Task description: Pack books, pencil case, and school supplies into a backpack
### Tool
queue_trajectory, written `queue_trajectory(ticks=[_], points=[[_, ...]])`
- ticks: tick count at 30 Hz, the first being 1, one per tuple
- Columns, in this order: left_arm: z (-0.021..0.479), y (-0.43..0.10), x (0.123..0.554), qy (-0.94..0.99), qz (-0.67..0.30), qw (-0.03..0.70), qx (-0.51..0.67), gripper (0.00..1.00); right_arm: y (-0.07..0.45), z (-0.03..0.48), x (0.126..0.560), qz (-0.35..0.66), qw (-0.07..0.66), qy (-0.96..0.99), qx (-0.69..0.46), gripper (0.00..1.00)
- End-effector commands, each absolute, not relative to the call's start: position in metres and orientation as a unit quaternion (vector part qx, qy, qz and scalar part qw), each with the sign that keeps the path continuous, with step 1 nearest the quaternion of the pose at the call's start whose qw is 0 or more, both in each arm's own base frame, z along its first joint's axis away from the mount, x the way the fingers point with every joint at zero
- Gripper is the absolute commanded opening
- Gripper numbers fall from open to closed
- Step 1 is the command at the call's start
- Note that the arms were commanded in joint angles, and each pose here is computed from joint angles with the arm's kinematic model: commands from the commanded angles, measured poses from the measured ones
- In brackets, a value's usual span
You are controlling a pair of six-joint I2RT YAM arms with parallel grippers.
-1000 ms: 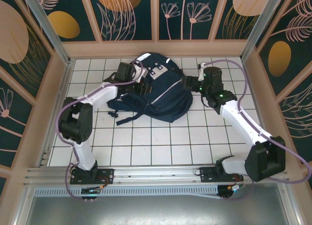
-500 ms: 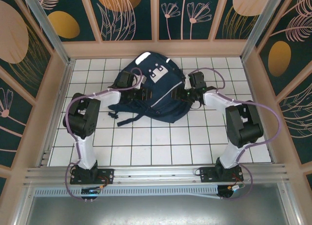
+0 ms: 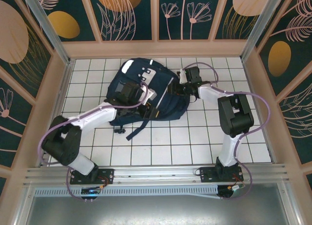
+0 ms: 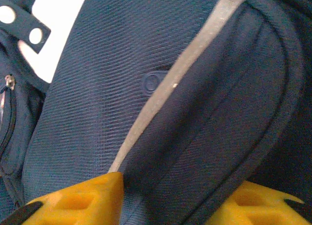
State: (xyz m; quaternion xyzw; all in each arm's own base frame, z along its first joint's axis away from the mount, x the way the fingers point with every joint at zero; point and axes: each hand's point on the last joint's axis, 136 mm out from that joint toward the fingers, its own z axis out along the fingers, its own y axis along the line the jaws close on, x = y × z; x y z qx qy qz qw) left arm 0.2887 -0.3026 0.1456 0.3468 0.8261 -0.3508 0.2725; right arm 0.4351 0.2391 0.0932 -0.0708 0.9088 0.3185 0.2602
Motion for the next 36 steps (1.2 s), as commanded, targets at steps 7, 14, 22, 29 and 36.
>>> queue_trajectory(ticks=[7, 14, 22, 29, 36], points=[[0.139, -0.249, 0.346, 0.700, -0.007, 0.383, 0.603, 0.48, 0.233, 0.155, 0.419, 0.309, 0.321, 0.887, -0.120, 0.58], [0.102, -0.252, 0.370, 0.672, 0.046, 0.348, 0.652, 0.53, 0.211, 0.159, 0.381, 0.287, 0.321, 0.896, -0.113, 0.60], [0.070, -0.263, 0.388, 0.653, 0.056, 0.322, 0.683, 0.53, 0.204, 0.153, 0.369, 0.278, 0.312, 0.902, -0.113, 0.61], [0.091, -0.286, 0.390, 0.667, -0.008, 0.350, 0.658, 0.09, 0.210, 0.145, 0.357, 0.301, 0.298, 0.898, -0.117, 0.61], [0.120, -0.304, 0.371, 0.677, -0.098, 0.369, 0.629, 0.00, 0.241, 0.135, 0.323, 0.297, 0.327, 0.859, -0.258, 0.64]])
